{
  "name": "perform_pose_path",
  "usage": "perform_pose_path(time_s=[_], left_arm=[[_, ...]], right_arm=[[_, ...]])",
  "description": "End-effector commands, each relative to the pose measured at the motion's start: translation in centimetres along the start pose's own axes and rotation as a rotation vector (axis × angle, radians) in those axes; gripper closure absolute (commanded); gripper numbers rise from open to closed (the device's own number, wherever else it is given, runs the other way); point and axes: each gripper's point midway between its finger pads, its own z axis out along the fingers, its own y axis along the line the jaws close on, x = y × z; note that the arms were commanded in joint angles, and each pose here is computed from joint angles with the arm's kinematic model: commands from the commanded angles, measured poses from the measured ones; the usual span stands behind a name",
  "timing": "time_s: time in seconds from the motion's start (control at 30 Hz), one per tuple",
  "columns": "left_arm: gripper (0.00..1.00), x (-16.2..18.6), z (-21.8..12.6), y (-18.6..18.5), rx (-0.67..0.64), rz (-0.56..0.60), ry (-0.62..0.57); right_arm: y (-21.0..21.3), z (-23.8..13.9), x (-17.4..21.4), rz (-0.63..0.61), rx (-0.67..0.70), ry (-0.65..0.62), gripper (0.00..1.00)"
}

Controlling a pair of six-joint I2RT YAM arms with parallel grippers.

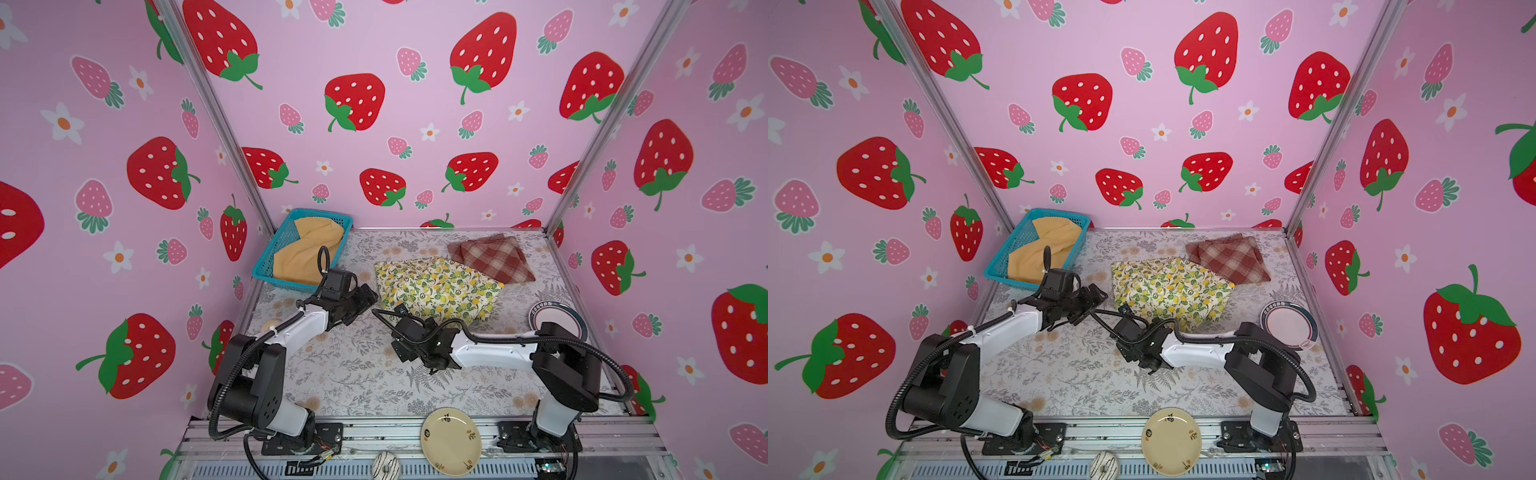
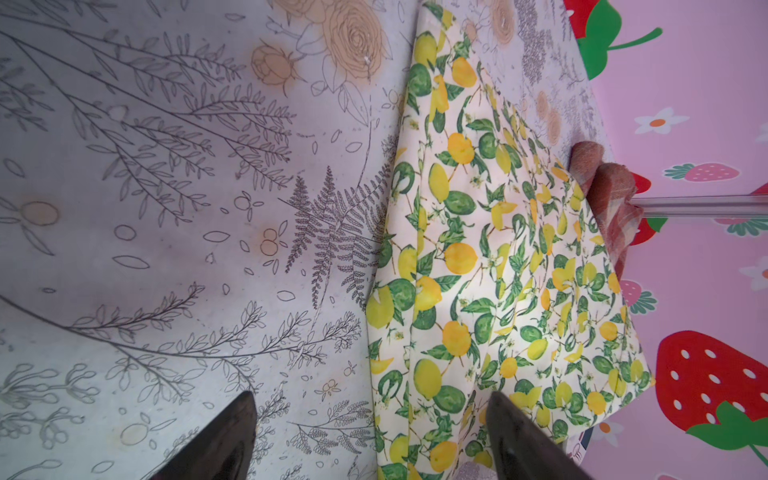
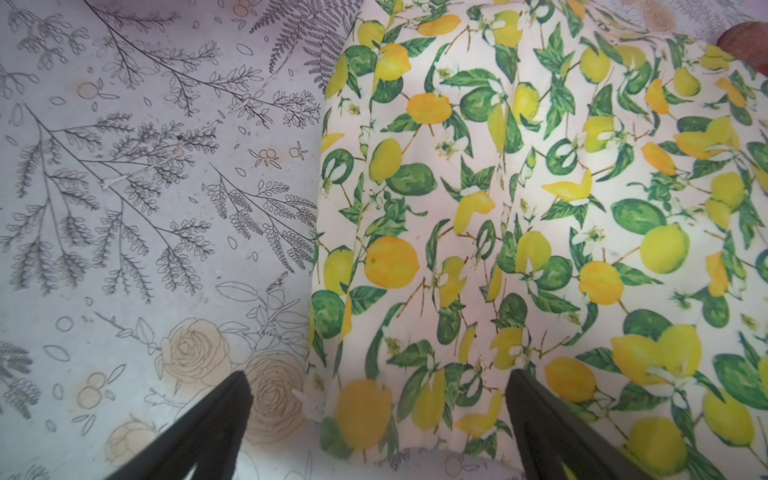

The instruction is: Fold and stack the skirts

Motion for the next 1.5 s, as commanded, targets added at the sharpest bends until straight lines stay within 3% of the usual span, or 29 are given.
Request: perform_pose_path(time_s=[0.0, 0.3, 0.63, 0.93, 1.3, 1.4, 1.47], left_arm=[[0.13, -0.3, -0.4, -0.5, 0.025, 0.000, -0.011], [0.13, -0.3, -0.5, -1.0, 0.042, -0.002, -0.003], [0.11, 0.0, -0.6, -1.9, 0.067, 0.014, 0.015], [0.07, 0.6, -0.8, -2.4, 0.093, 0.031, 0.037], [0.07, 1.0, -0.5, -2.2, 0.091, 0.041, 0.053], [0.07, 0.9, -0.5, -2.2, 0.092, 0.043, 0.055], [0.07, 0.9, -0.5, -2.2, 0.092, 0.043, 0.054]], right_arm=[[-2.7, -2.0, -1.7, 0.096, 0.053, -0.066, 0.00], [-9.8, -2.0, 1.2, 0.225, 0.129, 0.016, 0.00], [-11.2, 0.6, 4.7, 0.253, 0.147, 0.136, 0.02], [-12.0, 2.9, 6.3, 0.270, 0.150, 0.189, 0.10], [-12.3, 4.5, 7.7, 0.277, 0.146, 0.229, 0.33], [-12.5, 4.6, 7.9, 0.292, 0.145, 0.229, 0.42], [-12.6, 4.6, 8.0, 0.303, 0.142, 0.227, 0.54]])
